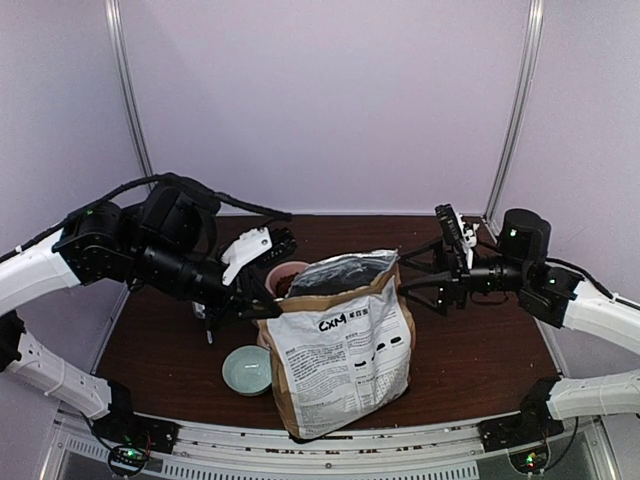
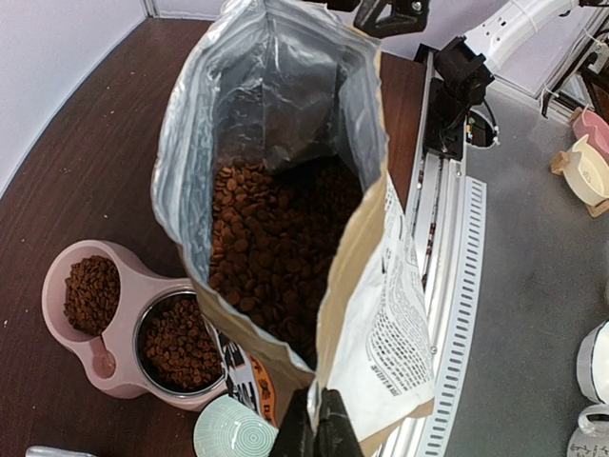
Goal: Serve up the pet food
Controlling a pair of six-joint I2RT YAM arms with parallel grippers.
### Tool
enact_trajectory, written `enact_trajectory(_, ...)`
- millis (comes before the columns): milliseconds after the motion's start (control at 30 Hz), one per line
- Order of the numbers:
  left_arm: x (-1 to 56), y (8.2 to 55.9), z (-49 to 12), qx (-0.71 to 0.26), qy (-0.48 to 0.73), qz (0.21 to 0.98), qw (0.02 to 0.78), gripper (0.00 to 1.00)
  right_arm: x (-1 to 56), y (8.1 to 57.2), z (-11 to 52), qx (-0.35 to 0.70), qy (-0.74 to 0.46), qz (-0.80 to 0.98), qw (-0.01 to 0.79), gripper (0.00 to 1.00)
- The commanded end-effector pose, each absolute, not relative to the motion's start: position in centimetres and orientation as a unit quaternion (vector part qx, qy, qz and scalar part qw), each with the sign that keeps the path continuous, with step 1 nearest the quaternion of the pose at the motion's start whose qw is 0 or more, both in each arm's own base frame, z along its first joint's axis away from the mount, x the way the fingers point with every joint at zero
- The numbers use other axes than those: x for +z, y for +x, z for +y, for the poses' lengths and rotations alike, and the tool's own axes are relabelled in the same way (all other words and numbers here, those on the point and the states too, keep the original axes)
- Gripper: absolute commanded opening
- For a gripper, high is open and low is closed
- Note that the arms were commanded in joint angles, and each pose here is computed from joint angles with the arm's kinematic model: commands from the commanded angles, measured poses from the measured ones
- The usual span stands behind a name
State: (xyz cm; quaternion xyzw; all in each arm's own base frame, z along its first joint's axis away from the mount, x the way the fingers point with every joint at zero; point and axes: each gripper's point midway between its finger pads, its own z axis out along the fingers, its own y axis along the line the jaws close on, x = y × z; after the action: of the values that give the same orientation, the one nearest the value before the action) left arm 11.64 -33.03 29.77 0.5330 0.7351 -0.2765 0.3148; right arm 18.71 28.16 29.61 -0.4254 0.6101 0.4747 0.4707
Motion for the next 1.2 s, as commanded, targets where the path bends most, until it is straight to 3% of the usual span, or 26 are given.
enact_trajectory(0, 38.8, 12.1, -33.8, -0.354, 0.503, 0.656, 0.438, 0.0, 32.1, 18.1, 29.6, 0.467, -0.469, 0.545, 0.515, 0.87)
enact_trajectory(400, 39.0, 12.0, -33.4, -0.356, 0.508, 0.655, 0.433, 0.0, 31.2, 18.3, 31.9, 0.46, -0.52, 0.517, 0.5, 0.87)
enact_trajectory(733, 38.4, 13.6, -31.3, -0.304, 0.492, 0.685, 0.444, 0.0, 31.5, 17.5, 30.7, 0.441, -0.524, 0.527, 0.503, 0.05)
enact_trajectory(800, 38.4, 13.9, -30.3, -0.29, 0.483, 0.692, 0.452, 0.0, 31.7, 17.6, 30.1, 0.426, -0.515, 0.536, 0.516, 0.0)
enact_trajectory(1167, 36.2, 16.6, -26.4, -0.189, 0.44, 0.731, 0.486, 0.0, 33.4, 18.0, 26.5, 0.355, -0.461, 0.549, 0.6, 0.0)
